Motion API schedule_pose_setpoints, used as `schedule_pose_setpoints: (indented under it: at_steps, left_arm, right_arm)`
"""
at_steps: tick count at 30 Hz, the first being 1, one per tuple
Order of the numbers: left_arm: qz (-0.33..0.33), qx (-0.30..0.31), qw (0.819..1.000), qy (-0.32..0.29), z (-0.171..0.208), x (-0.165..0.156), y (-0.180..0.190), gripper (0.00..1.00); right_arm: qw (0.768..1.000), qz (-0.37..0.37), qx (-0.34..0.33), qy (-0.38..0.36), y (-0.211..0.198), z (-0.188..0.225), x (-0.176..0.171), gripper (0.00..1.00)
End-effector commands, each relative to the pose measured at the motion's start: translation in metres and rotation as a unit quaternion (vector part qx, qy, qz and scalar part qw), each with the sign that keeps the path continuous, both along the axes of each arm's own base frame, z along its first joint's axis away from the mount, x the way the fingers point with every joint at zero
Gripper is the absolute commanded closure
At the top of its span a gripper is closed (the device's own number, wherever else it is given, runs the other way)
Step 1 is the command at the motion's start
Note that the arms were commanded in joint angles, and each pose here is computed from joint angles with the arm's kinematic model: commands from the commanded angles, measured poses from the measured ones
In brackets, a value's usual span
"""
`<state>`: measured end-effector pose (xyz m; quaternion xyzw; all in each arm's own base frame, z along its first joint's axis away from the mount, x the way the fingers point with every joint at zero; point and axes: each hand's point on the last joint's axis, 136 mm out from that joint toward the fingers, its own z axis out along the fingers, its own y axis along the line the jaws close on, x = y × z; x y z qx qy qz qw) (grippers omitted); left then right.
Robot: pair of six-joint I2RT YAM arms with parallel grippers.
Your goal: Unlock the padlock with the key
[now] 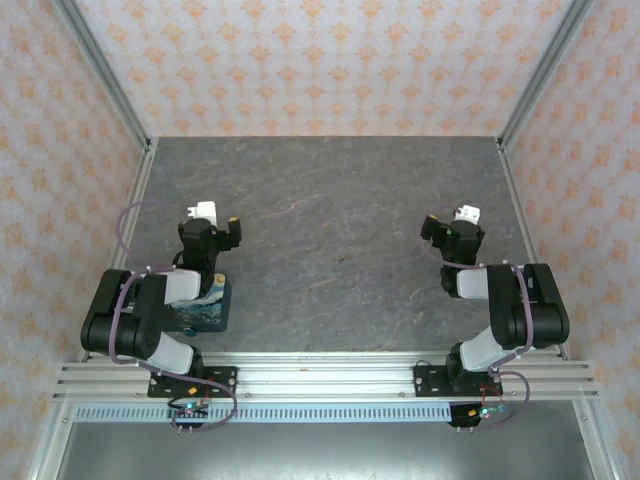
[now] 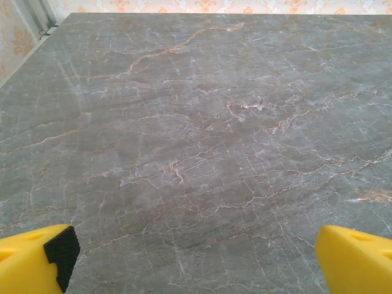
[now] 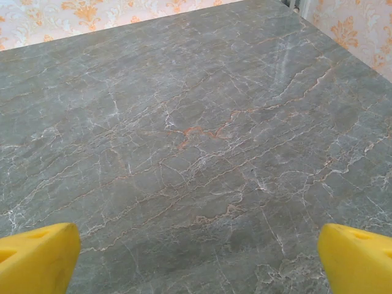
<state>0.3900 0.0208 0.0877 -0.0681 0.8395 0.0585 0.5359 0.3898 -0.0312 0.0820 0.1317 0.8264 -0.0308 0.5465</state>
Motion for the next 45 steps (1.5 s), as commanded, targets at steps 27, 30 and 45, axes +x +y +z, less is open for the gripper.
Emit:
schedule_pose_setpoints:
  at_steps: [27,30,45]
  left_arm:
    - [0.011,0.002,1.0,0.021,0.043,0.008,0.006,0.0]
    - [0.029,-0.018,0.999,0.022,0.064,0.004,0.009,0.0]
    - [0.314,-0.123,0.927,0.163,0.088,-0.129,0.065,0.0]
  right_arm:
    - [1.0,-0.029,-0.002,-0.011,-0.01,0.043,-0.001,0.01]
    - [0.998,-0.046,0.031,-0.013,-0.012,0.067,-0.003,0.01]
    - [0.894,0.122,0.43,0.022,0.113,0.094,-0.027,0.02]
